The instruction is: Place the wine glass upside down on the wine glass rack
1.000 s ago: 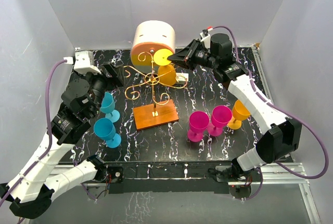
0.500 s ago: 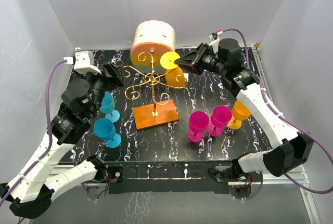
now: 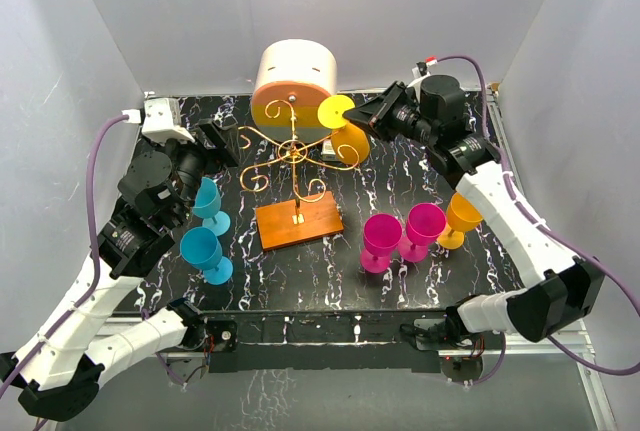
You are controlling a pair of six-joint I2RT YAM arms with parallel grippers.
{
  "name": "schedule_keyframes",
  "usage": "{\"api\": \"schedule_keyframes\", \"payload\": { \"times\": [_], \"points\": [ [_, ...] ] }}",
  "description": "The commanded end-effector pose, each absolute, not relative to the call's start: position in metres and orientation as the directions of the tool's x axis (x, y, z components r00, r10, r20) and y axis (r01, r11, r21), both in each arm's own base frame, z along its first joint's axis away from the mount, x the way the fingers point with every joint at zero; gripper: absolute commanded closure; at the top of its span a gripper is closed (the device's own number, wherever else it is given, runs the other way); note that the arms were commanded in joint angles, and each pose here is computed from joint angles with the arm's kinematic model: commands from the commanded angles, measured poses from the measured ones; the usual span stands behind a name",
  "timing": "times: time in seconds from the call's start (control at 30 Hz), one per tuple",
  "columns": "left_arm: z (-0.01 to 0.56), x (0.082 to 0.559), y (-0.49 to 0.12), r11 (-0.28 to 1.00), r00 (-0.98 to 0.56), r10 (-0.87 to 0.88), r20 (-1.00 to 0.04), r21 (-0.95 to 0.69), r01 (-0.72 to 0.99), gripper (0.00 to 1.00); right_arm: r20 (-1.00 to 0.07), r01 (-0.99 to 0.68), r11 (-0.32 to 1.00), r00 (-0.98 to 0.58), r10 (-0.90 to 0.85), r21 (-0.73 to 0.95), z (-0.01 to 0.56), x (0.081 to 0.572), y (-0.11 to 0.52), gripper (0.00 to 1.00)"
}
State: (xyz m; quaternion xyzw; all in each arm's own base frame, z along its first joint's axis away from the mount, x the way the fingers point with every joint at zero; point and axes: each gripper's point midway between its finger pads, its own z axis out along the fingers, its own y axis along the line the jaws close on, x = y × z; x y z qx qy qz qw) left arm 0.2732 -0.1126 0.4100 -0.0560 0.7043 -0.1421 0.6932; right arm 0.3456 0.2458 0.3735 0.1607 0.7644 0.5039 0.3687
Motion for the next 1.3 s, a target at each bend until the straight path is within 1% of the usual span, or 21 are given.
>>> {"api": "schedule_keyframes", "payload": {
  "times": [0.0,0.17,0.47,0.5,0.57,0.63,0.7,0.9,1.03,1.27],
  "points": [
    [0.429,0.268,-0.110,0.943,0.000,-0.305,-0.952,-0.302,0.137,0.28,-0.462,-0.209,0.435,-0.626,0.628,0.876,0.397,0.359,0.248,1.00],
    [0.434,0.268,-0.109,0.945,0.012,-0.301,-0.953,-0.297,0.141,0.28,-0.466,-0.216,0.438,-0.638,0.613,0.872,0.394,0.364,0.253,1.00],
    [0.443,0.270,-0.111,0.948,0.028,-0.287,-0.957,-0.280,0.151,0.27,-0.450,-0.250,0.405,-0.712,0.540,0.880,0.391,0.363,0.271,0.90],
    [0.444,0.270,-0.111,0.949,0.027,-0.284,-0.958,-0.277,0.151,0.27,-0.449,-0.252,0.402,-0.715,0.535,0.880,0.391,0.362,0.272,0.88],
    [0.445,0.271,-0.112,0.949,0.026,-0.281,-0.959,-0.274,0.152,0.27,-0.454,-0.259,0.402,-0.716,0.531,0.878,0.392,0.361,0.272,0.81],
    [0.446,0.270,-0.111,0.949,0.029,-0.282,-0.959,-0.275,0.153,0.27,-0.459,-0.261,0.406,-0.711,0.532,0.876,0.395,0.360,0.271,0.70],
    [0.447,0.270,-0.111,0.949,0.032,-0.282,-0.959,-0.274,0.154,0.27,-0.467,-0.260,0.417,-0.703,0.536,0.871,0.397,0.361,0.268,0.63],
    [0.452,0.269,-0.112,0.948,0.036,-0.283,-0.958,-0.274,0.162,0.27,-0.506,-0.251,0.478,-0.673,0.539,0.842,0.401,0.365,0.260,0.43],
    [0.452,0.269,-0.112,0.948,0.036,-0.284,-0.958,-0.274,0.163,0.27,-0.526,-0.242,0.513,-0.662,0.534,0.824,0.400,0.369,0.257,0.38],
    [0.453,0.268,-0.111,0.949,0.035,-0.279,-0.960,-0.270,0.161,0.27,-0.562,-0.227,0.570,-0.642,0.521,0.789,0.397,0.375,0.250,0.35]
  ]
}}
